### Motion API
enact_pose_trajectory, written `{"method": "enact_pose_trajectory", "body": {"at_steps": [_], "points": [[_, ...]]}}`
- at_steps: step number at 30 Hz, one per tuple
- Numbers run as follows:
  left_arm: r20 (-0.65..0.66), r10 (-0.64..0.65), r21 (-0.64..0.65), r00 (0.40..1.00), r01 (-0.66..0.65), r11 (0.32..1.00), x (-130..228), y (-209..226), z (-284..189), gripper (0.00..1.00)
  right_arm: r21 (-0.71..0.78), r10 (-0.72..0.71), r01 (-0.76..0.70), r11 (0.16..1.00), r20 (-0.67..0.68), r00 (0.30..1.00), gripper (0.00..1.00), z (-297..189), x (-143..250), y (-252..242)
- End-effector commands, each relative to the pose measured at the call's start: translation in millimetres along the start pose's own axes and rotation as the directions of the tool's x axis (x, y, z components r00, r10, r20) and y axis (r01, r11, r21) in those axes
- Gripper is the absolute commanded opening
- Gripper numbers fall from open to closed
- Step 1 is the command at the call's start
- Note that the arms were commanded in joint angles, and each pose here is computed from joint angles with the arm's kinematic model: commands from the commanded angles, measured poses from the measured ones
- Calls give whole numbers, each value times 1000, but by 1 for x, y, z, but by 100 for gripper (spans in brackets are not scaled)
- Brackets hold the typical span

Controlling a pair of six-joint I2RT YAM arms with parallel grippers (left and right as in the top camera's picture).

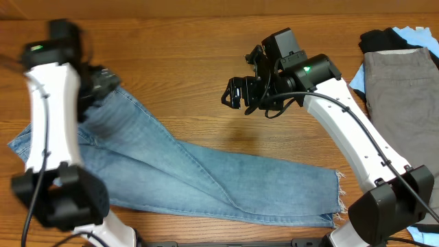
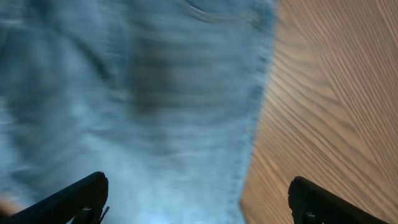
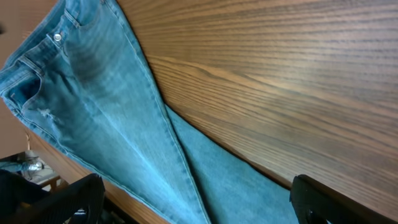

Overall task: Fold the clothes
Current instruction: 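Press the left gripper onto the jeans upper leg to smooth it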

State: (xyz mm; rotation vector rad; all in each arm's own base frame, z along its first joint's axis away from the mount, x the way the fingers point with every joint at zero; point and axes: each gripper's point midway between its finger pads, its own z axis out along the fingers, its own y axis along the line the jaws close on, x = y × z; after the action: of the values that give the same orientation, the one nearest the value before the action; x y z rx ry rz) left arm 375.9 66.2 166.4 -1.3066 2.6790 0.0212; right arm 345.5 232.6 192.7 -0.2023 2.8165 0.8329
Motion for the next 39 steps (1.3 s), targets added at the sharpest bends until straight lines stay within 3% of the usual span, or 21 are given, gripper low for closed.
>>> {"method": "enact_pose_trajectory", "body": {"at_steps": [1,6,10,24,39], "points": [[-64,17,-37,998,-20,999,16,-27,39,95,8,34,-35,999,1,999,100,-5,-2,-11],[-175,103,-141,979,-128,982,52,-45,96,95,26,80,-80,996,0,997,100,-12,-4,-28],[-197,132,-169,972,-166,971,65,-52,116,95,28,87,-87,996,0,996,100,-13,-4,-30],[-139,18,-232,990,-50,971,42,-41,147,91,34,89,-88,996,-17,996,100,-13,1,-31],[-94,22,-273,995,-47,961,30,-31,147,85,34,89,-89,995,-16,996,100,-13,0,-31]]}}
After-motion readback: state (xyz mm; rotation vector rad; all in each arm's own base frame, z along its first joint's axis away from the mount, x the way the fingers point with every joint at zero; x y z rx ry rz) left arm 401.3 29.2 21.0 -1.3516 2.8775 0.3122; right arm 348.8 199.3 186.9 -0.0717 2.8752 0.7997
